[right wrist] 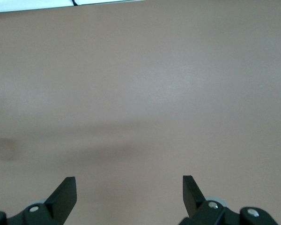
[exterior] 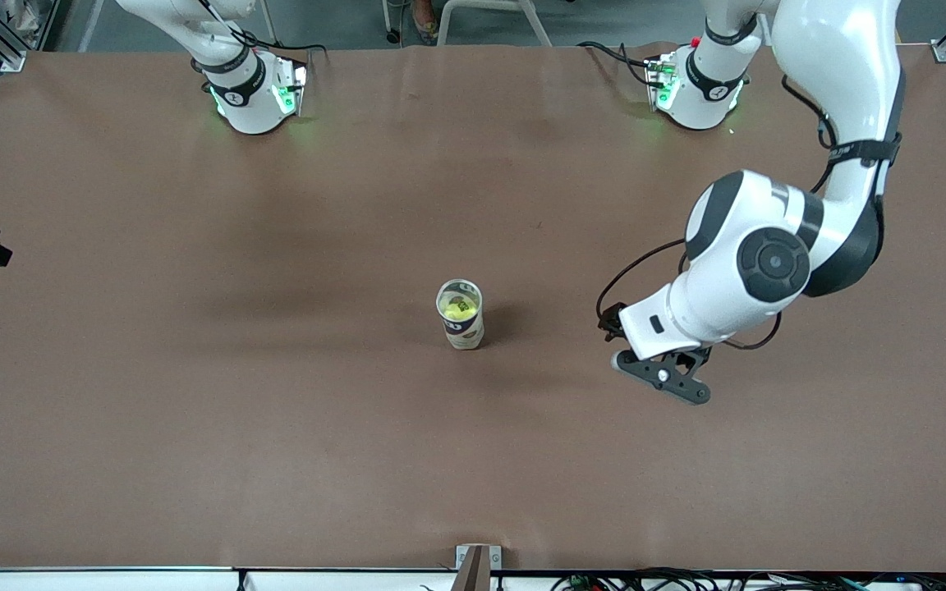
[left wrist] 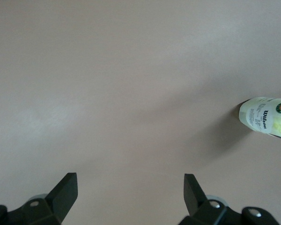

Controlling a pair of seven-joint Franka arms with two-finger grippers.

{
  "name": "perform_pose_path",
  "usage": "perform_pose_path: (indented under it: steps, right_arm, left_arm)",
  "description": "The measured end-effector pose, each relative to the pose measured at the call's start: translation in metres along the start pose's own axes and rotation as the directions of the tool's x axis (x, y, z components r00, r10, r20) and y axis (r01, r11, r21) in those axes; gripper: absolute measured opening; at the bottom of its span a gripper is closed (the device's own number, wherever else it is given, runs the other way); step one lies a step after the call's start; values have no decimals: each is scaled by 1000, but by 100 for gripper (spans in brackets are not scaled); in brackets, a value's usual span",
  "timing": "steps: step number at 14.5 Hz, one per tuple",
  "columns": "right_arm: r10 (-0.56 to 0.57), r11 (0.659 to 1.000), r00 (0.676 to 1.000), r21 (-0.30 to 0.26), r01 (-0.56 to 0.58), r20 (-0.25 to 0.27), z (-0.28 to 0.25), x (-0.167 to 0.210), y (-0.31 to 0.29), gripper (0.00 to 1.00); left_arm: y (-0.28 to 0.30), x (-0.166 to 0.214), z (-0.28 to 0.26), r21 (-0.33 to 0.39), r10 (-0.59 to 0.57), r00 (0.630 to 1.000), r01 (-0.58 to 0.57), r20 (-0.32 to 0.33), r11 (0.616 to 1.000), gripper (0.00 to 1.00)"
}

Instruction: Insert tennis ball vertically with right arm

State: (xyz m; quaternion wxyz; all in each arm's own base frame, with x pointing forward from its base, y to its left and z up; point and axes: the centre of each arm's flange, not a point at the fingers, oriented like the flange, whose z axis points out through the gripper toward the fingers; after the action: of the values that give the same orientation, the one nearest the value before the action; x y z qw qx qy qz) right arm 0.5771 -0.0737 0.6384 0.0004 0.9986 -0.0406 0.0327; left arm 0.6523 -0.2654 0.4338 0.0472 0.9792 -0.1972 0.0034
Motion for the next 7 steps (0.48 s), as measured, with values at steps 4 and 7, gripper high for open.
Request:
perform_pose_path:
  steps: [4,7]
  right_arm:
    - [2,1000,1000,3,-2,-15,0,-23,0,100]
    - [4,1000,1000,4,-4,-19,3,-31,0,100]
  left_arm:
    - [-47,-16,-45,91,-168,986,169,-19,981,100]
    - [-71,-29,-82,146,-227,972,233,-57,962,100]
